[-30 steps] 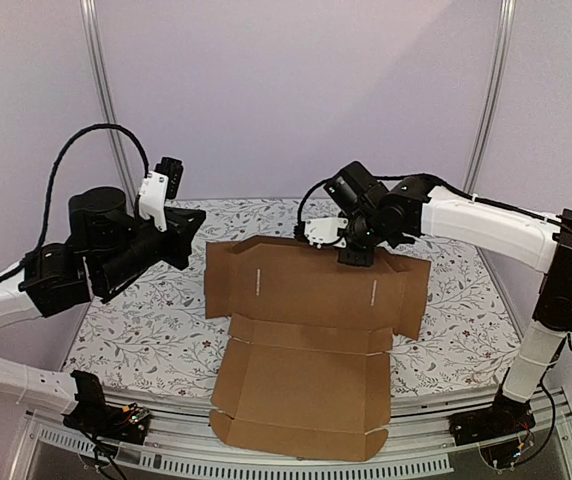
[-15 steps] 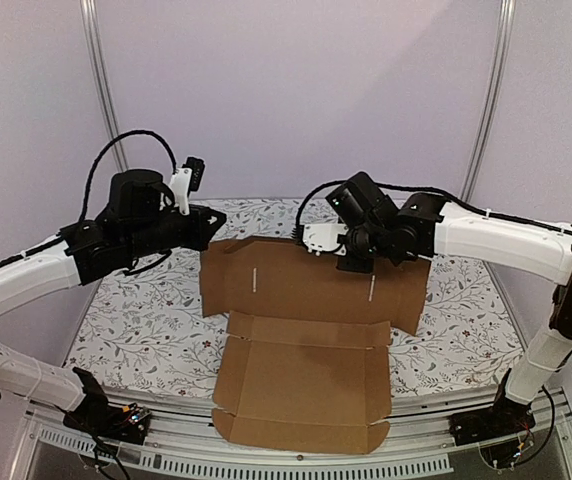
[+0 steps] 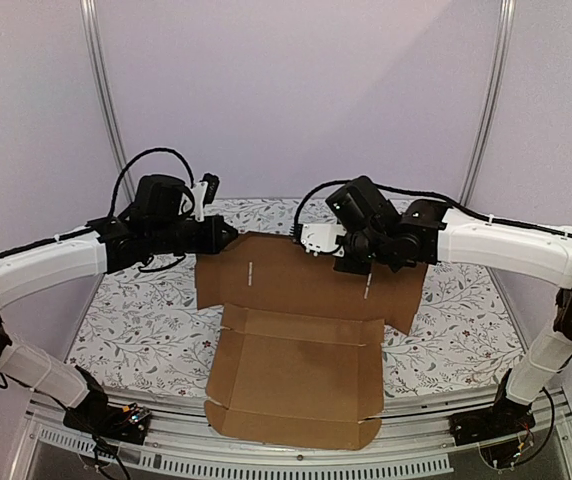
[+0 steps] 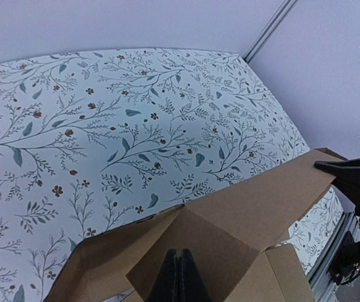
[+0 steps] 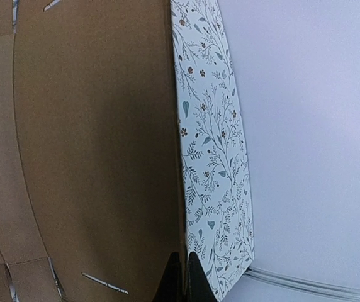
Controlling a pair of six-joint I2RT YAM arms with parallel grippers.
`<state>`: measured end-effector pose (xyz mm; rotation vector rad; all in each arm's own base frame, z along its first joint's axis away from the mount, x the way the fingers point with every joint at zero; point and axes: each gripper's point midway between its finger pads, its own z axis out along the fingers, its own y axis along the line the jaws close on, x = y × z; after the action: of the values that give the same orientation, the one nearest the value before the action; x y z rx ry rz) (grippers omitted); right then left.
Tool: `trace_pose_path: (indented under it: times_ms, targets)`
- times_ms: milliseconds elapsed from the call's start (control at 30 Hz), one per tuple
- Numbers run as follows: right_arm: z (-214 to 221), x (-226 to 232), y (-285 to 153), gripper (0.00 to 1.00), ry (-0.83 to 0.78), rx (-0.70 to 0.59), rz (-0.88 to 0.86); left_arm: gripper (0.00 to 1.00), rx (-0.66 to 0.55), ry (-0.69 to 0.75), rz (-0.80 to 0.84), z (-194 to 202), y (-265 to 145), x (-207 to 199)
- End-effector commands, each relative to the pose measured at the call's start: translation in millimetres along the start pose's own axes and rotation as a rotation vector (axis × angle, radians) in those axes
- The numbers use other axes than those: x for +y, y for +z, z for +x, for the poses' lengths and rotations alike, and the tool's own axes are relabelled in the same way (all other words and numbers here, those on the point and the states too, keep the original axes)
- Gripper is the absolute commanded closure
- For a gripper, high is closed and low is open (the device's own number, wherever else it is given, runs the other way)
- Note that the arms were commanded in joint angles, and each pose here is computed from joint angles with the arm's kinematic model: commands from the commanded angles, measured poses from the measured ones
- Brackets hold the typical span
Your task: Fold the paper box
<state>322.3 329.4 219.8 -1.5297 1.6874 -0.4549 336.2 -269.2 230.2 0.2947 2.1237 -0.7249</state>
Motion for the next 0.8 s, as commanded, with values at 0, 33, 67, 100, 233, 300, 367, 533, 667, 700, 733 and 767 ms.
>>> trace_pose_path:
  times_ms: [0,33,67,100,233,300,367,533,667,700,733,767]
  targets:
    - [-5.5,-14.4,-10.4,1.0,0.056,-0.029,0.062,1.0,0.037,-0.028,0.058,-0.1,3.6,-8.9]
    - [-6.0,-14.0,-9.8,1.0,0.057,-0.03,0.062,1.0,0.045,-0.031,0.066,1.6,4.4,-10.1]
    - [-6.7,-14.1,-9.1,1.0,0.062,-0.031,0.063,1.0,0.052,-0.035,0.074,2.9,5.4,-11.7]
    - [-7.4,-14.4,-9.0,1.0,0.067,-0.033,0.064,1.0,0.059,-0.042,0.078,4.4,6.7,-12.2]
    - [-11.0,-14.5,-9.6,1.0,0.083,-0.047,0.064,1.0,0.094,-0.064,0.109,10.0,15.4,-19.1]
    - [-12.1,-13.7,-9.1,1.0,0.087,-0.05,0.062,1.0,0.109,-0.069,0.132,11.5,19.7,-26.1]
    - [-12.6,-13.3,-8.8,1.0,0.089,-0.051,0.062,1.0,0.122,-0.062,0.156,12.2,23.6,-35.4]
    - [-14.1,-7.8,-7.2,1.0,0.089,-0.051,0.052,1.0,0.132,-0.052,0.171,12.0,31.7,-47.2]
    - [-14.2,-4.6,-7.2,1.0,0.093,-0.053,0.046,1.0,0.137,-0.059,0.18,12.0,39.1,-50.9]
    - [-13.8,-4.1,-7.2,1.0,0.093,-0.052,0.045,1.0,0.137,-0.059,0.179,11.8,39.7,-50.9]
    - [-12.9,-4.3,-7.5,1.0,0.095,-0.051,0.046,1.0,0.136,-0.058,0.176,11.6,39.7,-50.4]
    - [-12.7,-3.9,-8.7,1.0,0.096,-0.052,0.046,1.0,0.139,-0.058,0.173,12.6,39.5,-49.6]
